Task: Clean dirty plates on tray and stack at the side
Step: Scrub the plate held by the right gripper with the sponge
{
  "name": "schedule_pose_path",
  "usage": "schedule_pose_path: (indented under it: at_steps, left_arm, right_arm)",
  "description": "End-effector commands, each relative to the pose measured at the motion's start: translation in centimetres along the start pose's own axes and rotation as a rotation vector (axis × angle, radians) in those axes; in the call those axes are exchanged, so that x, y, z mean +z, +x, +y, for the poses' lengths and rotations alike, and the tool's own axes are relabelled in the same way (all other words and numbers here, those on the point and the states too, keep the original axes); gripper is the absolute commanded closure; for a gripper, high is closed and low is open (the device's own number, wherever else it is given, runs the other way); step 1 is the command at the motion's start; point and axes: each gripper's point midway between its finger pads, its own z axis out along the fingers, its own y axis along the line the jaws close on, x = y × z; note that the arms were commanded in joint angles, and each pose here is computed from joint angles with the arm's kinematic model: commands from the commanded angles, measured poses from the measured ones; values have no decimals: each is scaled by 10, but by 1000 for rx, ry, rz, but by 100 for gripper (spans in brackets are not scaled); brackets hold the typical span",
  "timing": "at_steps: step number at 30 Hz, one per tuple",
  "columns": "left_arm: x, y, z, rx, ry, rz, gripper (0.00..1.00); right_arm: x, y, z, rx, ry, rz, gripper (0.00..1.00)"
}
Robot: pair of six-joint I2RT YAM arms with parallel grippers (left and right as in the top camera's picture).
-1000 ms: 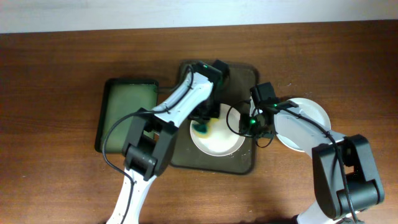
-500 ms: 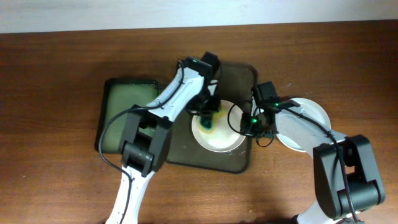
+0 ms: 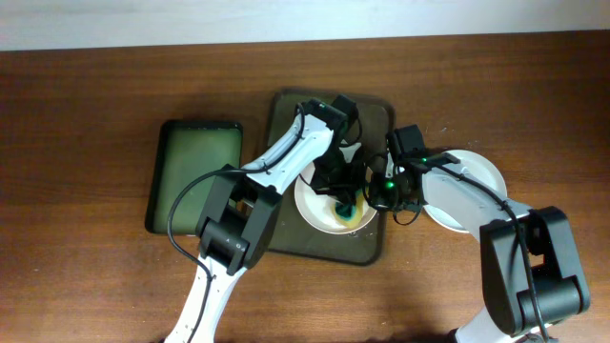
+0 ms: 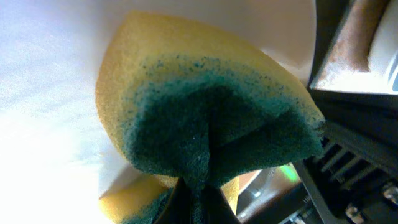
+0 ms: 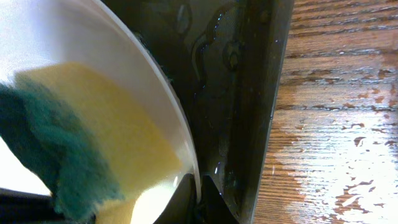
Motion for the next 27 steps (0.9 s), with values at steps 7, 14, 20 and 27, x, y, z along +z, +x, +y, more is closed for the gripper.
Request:
schedule_pose_path:
  at_steps: [7, 14, 20, 27]
  left_arm:
    - [30, -20, -12, 155, -141, -113, 100]
    - [-6, -35, 70, -32, -615, -262, 100]
    - [-77, -28, 130, -170, -1099, -419, 100]
    - [-103, -20, 127, -208, -1096, -426, 100]
  right_arm:
    - [6, 6, -10, -8, 52, 14, 96]
    - [6, 6, -10, -8, 52, 14, 96]
    - [6, 6, -10, -8, 51, 14, 96]
    - [6, 6, -11, -8, 52, 15, 96]
